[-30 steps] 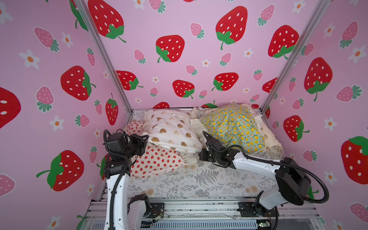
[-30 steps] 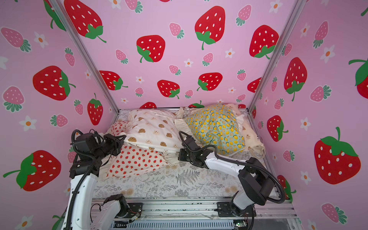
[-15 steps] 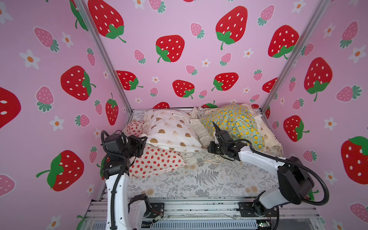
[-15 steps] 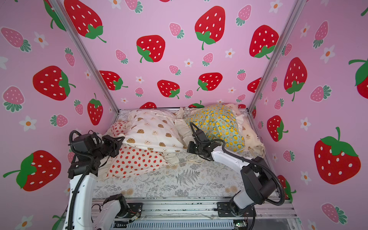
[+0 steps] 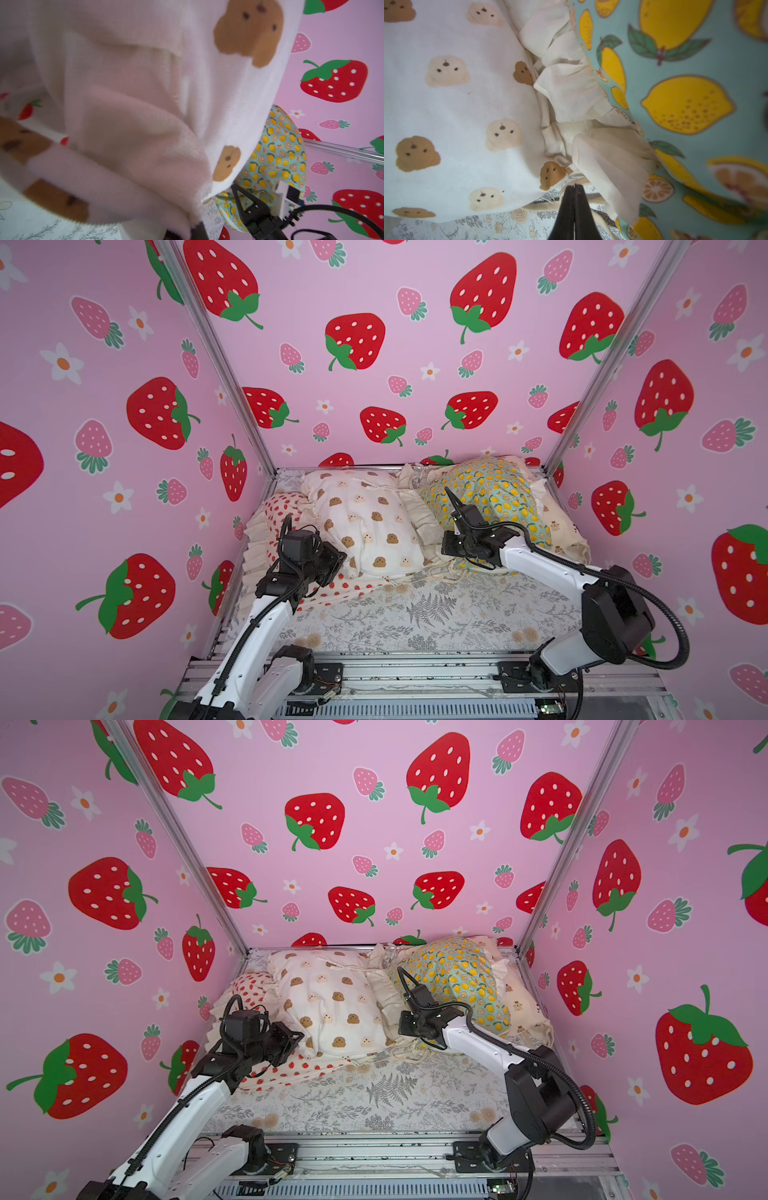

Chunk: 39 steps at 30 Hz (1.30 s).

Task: Zip up pillowcases
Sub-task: Place the pillowcase on the pillowcase, then adjust the pillowcase on the pillowcase.

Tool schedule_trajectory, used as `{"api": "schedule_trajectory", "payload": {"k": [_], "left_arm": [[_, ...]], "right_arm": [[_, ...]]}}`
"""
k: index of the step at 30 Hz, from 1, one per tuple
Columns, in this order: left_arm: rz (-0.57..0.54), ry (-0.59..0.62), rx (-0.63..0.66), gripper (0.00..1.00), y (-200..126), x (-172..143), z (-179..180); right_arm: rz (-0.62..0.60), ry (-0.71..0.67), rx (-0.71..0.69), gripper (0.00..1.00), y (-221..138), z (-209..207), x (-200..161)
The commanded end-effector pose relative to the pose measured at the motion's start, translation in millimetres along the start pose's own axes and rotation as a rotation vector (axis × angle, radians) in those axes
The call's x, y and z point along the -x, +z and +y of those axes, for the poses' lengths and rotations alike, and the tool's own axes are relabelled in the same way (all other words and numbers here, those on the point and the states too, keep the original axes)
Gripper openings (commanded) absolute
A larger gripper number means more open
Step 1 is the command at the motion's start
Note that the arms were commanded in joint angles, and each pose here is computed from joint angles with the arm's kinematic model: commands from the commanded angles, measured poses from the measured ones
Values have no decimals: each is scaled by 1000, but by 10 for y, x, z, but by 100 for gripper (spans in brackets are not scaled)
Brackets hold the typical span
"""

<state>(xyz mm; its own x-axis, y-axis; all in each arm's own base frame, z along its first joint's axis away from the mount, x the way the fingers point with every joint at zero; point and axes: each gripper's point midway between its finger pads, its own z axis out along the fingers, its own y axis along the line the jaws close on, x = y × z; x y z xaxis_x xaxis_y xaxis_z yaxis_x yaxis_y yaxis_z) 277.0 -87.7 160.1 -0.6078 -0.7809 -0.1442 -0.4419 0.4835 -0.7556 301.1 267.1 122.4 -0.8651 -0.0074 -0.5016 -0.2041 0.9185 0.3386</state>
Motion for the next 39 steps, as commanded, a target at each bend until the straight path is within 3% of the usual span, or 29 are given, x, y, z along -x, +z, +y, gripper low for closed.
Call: {"api": "schedule_trajectory", "payload": {"k": [1, 7, 11, 16, 21, 30, 39], "left_arm": [[-103, 118, 9, 43, -164, 125, -34], [-249, 195, 109, 87, -666, 245, 75], [-339, 142, 202, 99, -973, 346, 301], [-372, 16, 263, 100, -1178, 415, 573], [-358, -159, 241, 99, -1125, 381, 817], [-325, -348, 207, 100, -825, 432, 1115], [-324, -504, 185, 97, -657, 494, 1451]], "right_arm": [[-33, -108, 50, 19, -245, 338, 31], [-25, -280, 201, 41, -281, 1058, -100], [-14, -386, 281, 51, -201, 1479, -183], [-4, -407, 314, 60, -7, 1697, -169], [-2, -419, 268, 63, 241, 1682, -144], [50, -360, 125, 67, 771, 1190, -124], [33, -279, -84, 67, 1207, 374, 179]]}}
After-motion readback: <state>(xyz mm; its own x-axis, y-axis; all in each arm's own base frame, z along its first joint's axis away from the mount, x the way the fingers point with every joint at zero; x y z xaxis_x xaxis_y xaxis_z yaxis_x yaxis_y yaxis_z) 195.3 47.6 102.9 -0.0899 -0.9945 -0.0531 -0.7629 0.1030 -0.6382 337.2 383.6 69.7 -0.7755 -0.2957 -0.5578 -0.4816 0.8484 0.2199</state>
